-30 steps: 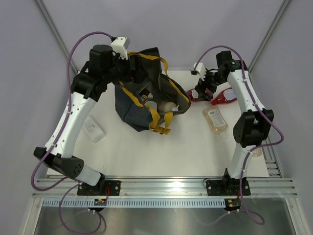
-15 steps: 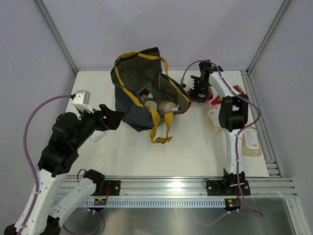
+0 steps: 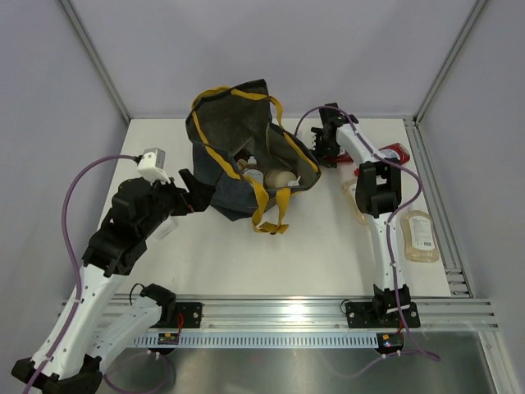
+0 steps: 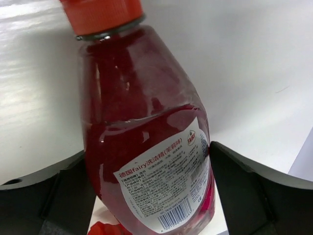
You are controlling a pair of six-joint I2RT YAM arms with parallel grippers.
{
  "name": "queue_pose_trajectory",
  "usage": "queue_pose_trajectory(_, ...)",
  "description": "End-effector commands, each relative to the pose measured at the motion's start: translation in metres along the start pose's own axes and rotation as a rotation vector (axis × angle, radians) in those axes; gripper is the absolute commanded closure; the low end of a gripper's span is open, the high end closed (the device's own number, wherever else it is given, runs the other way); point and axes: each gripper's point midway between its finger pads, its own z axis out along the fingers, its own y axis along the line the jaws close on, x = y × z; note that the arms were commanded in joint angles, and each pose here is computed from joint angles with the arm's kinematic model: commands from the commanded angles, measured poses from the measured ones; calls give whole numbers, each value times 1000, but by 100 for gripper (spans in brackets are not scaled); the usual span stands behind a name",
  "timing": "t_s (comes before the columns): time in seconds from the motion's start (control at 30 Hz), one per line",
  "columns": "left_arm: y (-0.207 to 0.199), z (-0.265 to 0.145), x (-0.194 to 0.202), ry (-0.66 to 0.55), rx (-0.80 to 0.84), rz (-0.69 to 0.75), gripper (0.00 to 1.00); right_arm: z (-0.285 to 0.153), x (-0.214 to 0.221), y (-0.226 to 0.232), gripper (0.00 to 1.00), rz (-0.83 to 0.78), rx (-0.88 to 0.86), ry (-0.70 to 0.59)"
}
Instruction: Place the personal care products into the canvas bag
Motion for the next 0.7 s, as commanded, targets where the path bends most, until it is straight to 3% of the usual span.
queue_pose_trajectory(0.0,-11,3,-22,-81,34,-10,1,29,12,9,11,52,-26,74)
queue_pose_trajectory(0.13,-10,3,-21,-78,32,-15,1,22,0,-11,36,160,0,17)
queue_pose_trajectory(0.17,-10,2,-20,-78,33,-16,1,24,2,-7,49,183,-21,17)
queue_pose_trajectory(0.2,-10,1,-20,-78,33,-16,1,22,1,-7,54,195,-21,8)
queue_pose_trajectory(0.4,-9,-2,-17,-87,39,-36,1,-9,-14,-8,66,416,-83,-170)
queue_pose_trajectory(0.6,-15,5,-10,-67,78,-60,1,-31,-8,-12,78,612,-116,-246)
queue_pose_trajectory(0.63,-16,7,-9,-60,83,-63,1,-34,-8,-14,99,665,-119,-260)
queue_pose_trajectory(0.67,-17,7,-9,-60,87,-66,1,-37,-5,-15,100,699,-118,-270)
